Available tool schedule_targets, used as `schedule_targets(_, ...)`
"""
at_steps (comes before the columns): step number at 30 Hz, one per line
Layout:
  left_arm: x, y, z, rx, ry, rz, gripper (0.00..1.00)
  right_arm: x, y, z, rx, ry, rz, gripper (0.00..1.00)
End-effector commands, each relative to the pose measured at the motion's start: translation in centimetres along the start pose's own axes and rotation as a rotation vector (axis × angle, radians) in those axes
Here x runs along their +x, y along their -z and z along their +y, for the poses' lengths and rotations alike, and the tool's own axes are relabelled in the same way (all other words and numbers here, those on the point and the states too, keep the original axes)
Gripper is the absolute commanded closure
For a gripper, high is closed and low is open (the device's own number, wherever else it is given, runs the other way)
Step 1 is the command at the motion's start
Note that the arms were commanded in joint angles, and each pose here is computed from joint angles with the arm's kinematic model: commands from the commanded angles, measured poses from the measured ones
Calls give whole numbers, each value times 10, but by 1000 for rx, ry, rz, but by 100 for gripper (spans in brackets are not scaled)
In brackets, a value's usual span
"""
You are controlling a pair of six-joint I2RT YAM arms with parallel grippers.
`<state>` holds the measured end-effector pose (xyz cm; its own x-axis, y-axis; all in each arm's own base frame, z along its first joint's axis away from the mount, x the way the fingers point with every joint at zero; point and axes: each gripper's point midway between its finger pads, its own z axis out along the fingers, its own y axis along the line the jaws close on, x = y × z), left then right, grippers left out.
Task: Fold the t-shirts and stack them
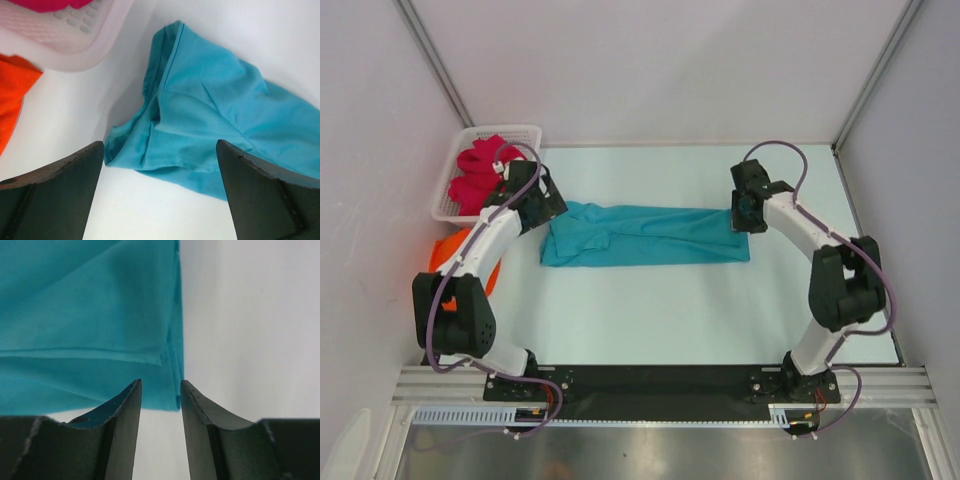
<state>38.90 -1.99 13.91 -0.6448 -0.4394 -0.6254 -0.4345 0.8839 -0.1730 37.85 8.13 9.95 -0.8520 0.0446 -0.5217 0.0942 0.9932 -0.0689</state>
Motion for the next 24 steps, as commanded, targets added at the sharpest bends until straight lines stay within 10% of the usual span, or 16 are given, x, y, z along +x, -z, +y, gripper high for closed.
schedule_targets(1, 23, -1, 8, 19, -20, 41, 1, -27, -17, 23, -30, 15, -37, 58)
schedule_targets(24, 39, -6, 9, 47, -33, 69, 0, 4, -57, 20, 25, 25, 53, 61)
